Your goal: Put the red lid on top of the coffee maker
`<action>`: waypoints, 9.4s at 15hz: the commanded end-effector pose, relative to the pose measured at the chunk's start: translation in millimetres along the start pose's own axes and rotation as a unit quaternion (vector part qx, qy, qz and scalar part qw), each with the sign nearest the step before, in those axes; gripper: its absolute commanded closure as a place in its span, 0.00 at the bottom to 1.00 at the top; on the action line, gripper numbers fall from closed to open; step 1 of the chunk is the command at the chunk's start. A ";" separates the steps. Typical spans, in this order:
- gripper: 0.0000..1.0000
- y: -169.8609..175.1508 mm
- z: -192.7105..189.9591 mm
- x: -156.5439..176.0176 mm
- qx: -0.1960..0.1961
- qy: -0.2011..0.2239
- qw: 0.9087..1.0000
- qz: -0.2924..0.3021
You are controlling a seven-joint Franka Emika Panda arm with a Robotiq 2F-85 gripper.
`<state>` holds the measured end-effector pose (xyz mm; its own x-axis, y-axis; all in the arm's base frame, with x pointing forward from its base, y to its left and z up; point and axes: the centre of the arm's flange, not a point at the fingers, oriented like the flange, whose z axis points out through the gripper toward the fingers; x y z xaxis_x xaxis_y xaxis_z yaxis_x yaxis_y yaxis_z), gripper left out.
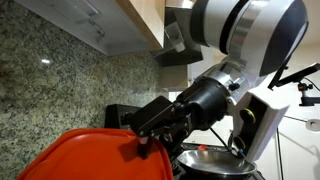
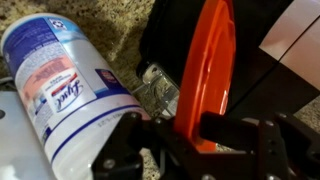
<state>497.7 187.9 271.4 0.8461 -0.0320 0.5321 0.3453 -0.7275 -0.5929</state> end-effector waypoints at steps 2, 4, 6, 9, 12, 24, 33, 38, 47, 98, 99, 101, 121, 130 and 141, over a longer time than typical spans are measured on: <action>1.00 -20.1 -3.8 21.1 0.006 0.051 0.998 -0.022; 1.00 -34.8 -4.1 30.1 0.013 0.066 0.997 -0.030; 1.00 -52.1 -3.3 38.9 0.019 0.079 0.996 -0.041; 1.00 -71.9 -4.3 51.0 0.021 0.100 0.993 -0.052; 1.00 -84.3 -8.3 61.3 0.019 0.125 0.990 -0.063; 1.00 -124.4 -18.6 73.4 0.038 0.185 0.978 -0.084; 1.00 -118.9 3.9 59.5 0.057 0.145 0.987 -0.036; 1.00 -118.6 4.1 59.7 0.059 0.142 0.988 -0.027; 1.00 -136.6 14.8 67.9 0.077 0.168 0.982 -0.030; 0.00 -161.9 67.0 46.0 -0.006 0.152 0.982 -0.113; 0.00 -161.9 68.2 44.4 -0.010 0.156 0.980 -0.124; 0.00 -162.3 69.7 40.7 -0.015 0.158 0.978 -0.138; 0.00 -191.1 67.2 18.2 0.038 0.106 0.985 -0.128; 0.00 -187.4 65.3 21.1 0.037 0.109 0.985 -0.127; 0.00 -187.5 65.4 21.1 0.037 0.109 0.985 -0.127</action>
<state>477.3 368.4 354.2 0.6243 -0.0088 0.7812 0.5698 -0.6789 -0.4630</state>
